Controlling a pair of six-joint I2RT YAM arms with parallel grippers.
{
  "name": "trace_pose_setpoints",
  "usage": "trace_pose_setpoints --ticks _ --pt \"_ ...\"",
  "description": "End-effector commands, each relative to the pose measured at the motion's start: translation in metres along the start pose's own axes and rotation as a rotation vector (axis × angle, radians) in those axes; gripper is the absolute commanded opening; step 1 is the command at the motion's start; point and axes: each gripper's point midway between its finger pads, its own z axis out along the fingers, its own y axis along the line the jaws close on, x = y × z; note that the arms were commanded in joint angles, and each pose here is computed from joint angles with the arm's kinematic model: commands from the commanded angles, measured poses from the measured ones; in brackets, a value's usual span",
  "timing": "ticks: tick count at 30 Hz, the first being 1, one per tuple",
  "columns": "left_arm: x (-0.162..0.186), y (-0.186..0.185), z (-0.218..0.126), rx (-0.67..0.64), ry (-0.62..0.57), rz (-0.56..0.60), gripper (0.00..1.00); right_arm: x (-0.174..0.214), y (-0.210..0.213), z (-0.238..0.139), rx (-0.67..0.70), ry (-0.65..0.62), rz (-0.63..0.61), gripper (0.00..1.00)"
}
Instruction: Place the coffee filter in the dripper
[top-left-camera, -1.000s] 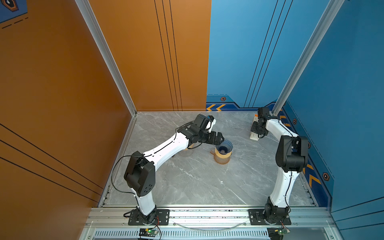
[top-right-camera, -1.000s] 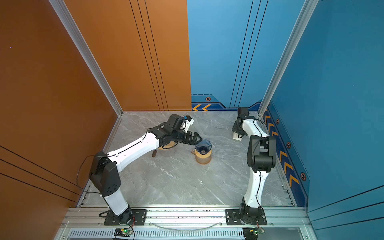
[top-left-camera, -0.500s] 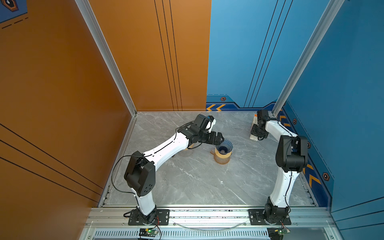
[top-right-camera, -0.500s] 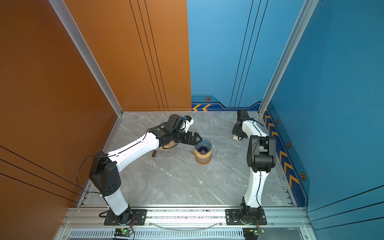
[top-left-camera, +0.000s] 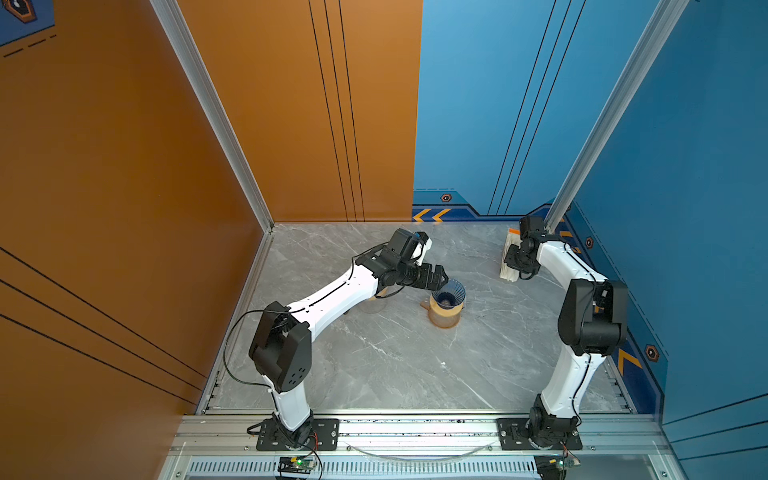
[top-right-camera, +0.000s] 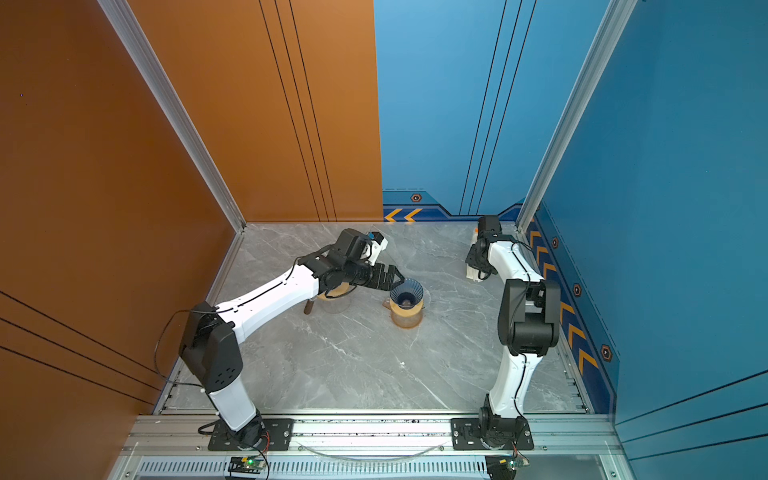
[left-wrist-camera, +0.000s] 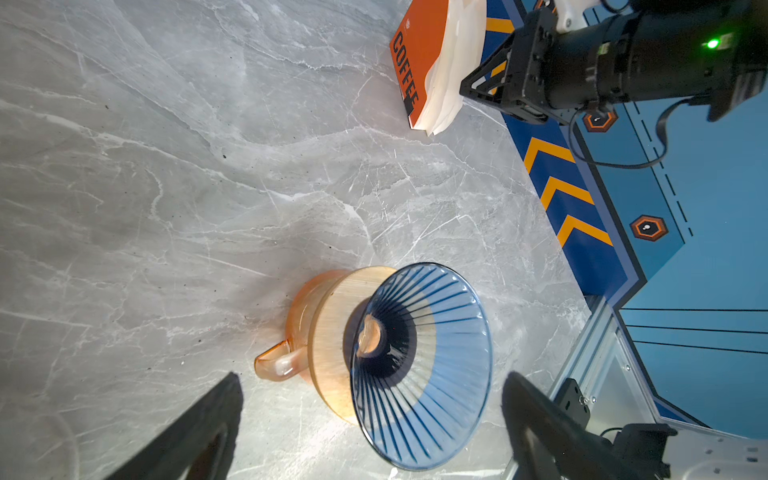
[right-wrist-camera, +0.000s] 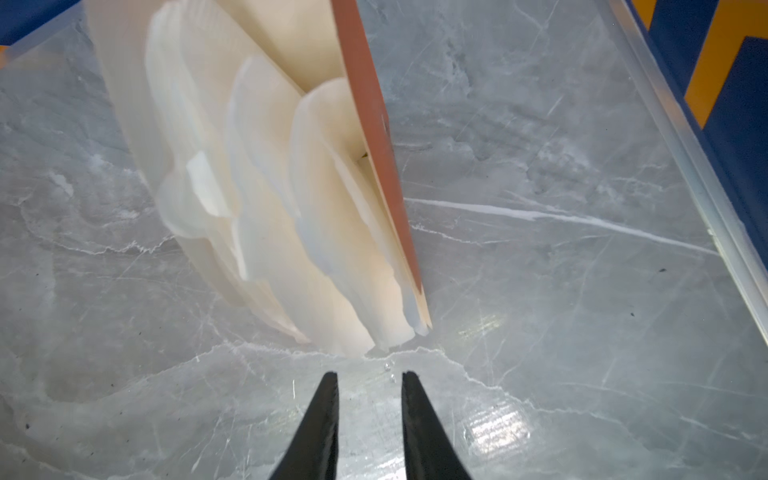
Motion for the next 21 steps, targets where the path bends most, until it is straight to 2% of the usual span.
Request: trace_pose_setpoints --ticks 1,7,13,21 --pt "-0.001 -0.012 0.001 0.033 0.012 0.008 0.98 0.006 0.0 -0.019 -0.014 0.0 -0.032 0.26" --pt "-0.002 -0.015 0.0 0.036 0.009 0.013 0.98 0.005 -0.014 -0.025 0.01 -0.032 -0.056 0.25" --pt "-0.002 -0.016 -0.001 0.034 0.007 0.015 0.98 0.009 -0.029 -0.007 0.029 -0.007 -0.062 0.22" --pt "-0.002 -0.016 -0.001 0.033 0.006 0.014 0.98 0.004 -0.028 0.012 0.004 0.004 -0.062 0.21"
